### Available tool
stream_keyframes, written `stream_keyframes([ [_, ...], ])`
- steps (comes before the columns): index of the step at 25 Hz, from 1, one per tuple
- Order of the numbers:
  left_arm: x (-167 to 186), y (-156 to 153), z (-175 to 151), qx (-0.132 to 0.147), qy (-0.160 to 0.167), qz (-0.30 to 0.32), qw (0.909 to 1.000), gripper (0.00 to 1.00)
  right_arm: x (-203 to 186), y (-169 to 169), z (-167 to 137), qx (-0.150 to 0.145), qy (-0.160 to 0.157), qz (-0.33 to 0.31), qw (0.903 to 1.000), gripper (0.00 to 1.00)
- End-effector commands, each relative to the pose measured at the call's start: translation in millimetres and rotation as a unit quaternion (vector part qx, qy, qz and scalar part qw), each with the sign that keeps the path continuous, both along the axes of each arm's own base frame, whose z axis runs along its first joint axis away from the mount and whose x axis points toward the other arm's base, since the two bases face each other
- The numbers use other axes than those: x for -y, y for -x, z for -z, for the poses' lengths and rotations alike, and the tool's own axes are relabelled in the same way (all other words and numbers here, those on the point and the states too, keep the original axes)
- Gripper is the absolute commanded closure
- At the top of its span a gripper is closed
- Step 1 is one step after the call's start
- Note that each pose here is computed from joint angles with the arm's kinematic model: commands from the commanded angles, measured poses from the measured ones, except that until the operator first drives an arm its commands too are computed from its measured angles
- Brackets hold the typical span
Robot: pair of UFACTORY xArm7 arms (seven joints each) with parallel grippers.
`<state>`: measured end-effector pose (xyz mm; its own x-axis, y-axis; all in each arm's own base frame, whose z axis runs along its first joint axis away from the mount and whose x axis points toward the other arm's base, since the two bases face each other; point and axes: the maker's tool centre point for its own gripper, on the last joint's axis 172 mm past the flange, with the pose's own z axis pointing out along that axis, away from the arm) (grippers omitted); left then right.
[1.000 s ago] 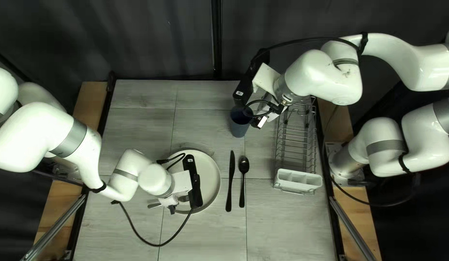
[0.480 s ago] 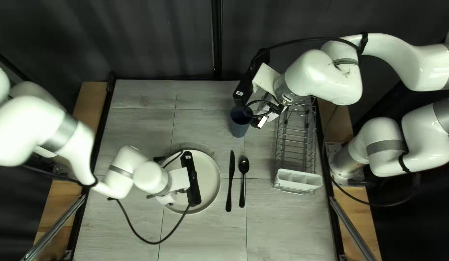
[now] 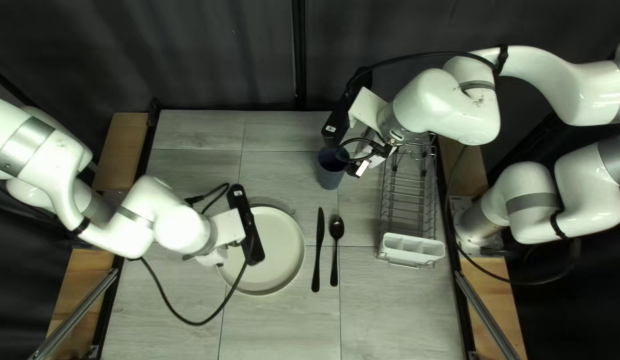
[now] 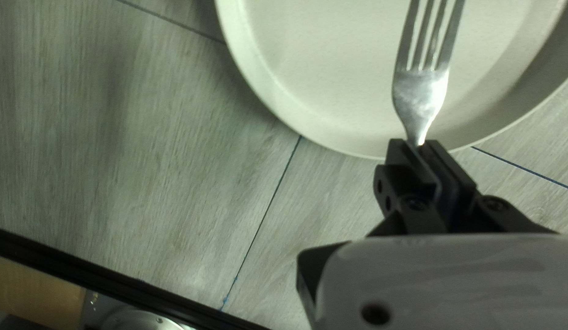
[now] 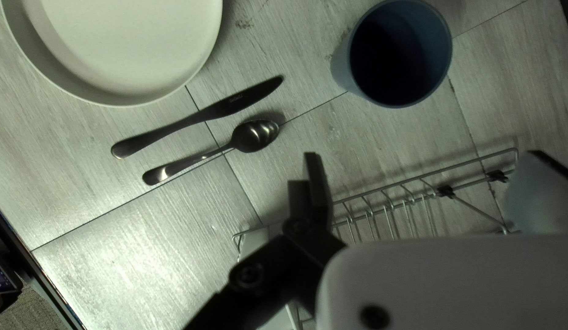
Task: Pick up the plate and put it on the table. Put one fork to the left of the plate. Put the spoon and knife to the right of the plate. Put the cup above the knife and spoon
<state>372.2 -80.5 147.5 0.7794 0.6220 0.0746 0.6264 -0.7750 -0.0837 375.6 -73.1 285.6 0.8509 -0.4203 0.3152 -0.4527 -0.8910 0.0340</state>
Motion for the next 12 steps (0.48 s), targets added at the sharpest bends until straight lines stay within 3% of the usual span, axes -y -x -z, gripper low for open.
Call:
stream_keyframes([
  [1,17.2,27.1,-25.8,0.015,0.002,-0.157,0.9874,1.0,0.0,0.0,0.0,0.0,0.0,0.0,1.0,0.0],
  [4,17.2,27.1,-25.8,0.015,0.002,-0.157,0.9874,1.0,0.0,0.0,0.0,0.0,0.0,0.0,1.0,0.0],
  [6,12.0,30.3,-20.4,0.01,0.005,-0.186,0.9826,1.0,0.0,0.0,0.0,0.0,0.0,0.0,1.0,0.0],
  [8,3.9,38.7,-13.8,-0.002,-0.001,-0.252,0.9677,1.0,0.0,0.0,0.0,0.0,0.0,0.0,1.0,0.0],
  [10,-3.2,52.8,-5.9,-0.012,0.003,-0.35,0.9365,1.0,0.0,0.0,0.0,0.0,0.0,0.0,1.0,0.0],
  [12,-1.6,57.7,-5.5,-0.018,-0.002,-0.388,0.9213,1.0,0.0,0.0,0.0,0.0,0.0,0.0,1.0,0.0],
])
